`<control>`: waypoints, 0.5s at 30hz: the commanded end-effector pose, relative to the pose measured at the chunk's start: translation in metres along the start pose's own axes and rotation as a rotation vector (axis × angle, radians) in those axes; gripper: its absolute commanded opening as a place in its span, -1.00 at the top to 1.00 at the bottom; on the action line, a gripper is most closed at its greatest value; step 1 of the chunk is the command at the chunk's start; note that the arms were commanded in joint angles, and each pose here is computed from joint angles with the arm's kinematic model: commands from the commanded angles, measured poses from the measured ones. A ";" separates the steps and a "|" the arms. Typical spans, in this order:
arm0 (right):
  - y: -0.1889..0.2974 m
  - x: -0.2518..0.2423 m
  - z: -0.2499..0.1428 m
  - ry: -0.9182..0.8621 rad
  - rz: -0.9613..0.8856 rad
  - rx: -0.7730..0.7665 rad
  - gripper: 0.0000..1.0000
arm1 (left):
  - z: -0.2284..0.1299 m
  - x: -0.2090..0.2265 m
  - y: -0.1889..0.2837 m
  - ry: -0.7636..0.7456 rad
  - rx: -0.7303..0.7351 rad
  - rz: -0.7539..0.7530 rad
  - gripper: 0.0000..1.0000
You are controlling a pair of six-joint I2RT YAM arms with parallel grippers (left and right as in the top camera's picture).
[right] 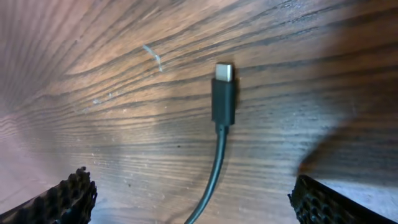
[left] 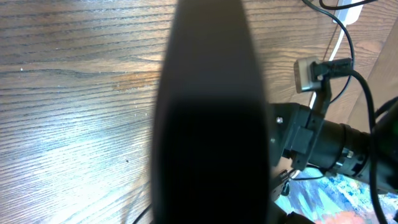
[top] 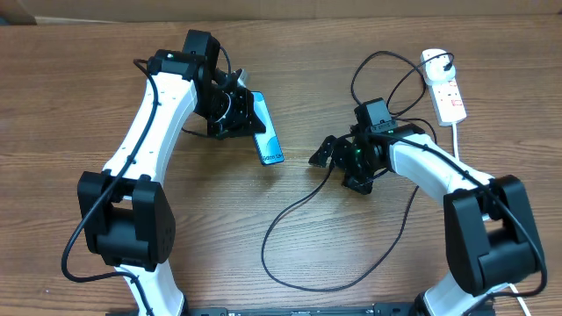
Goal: Plug charger to phone and switch on socket
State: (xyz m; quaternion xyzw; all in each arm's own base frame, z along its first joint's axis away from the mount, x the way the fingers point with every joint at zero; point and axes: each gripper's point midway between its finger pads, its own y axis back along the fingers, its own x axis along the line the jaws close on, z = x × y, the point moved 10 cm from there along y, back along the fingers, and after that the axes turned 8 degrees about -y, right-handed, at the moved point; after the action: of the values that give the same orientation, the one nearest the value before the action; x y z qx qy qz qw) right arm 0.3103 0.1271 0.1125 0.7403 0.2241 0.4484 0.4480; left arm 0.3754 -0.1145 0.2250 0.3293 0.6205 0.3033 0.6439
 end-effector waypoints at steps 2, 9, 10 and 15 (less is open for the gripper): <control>0.037 0.016 -0.011 0.086 0.060 -0.098 -0.99 | 0.002 -0.004 0.004 -0.028 -0.012 -0.039 0.91; 0.082 0.017 -0.029 0.112 0.050 -0.236 -1.00 | 0.002 -0.004 0.004 -0.027 -0.011 -0.042 0.92; 0.086 0.016 -0.031 0.111 0.041 -0.252 -1.00 | 0.002 -0.004 0.004 -0.027 -0.011 -0.042 0.92; 0.094 0.015 -0.033 0.117 0.026 -0.296 -1.00 | 0.003 -0.004 0.004 -0.027 -0.015 -0.042 0.92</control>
State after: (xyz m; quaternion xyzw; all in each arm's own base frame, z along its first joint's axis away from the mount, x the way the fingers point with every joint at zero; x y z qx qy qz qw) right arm 0.2836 0.1075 0.2051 0.6591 0.1697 0.5197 0.5165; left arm 0.3757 -0.1147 0.2252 0.3281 0.6202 0.3026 0.6451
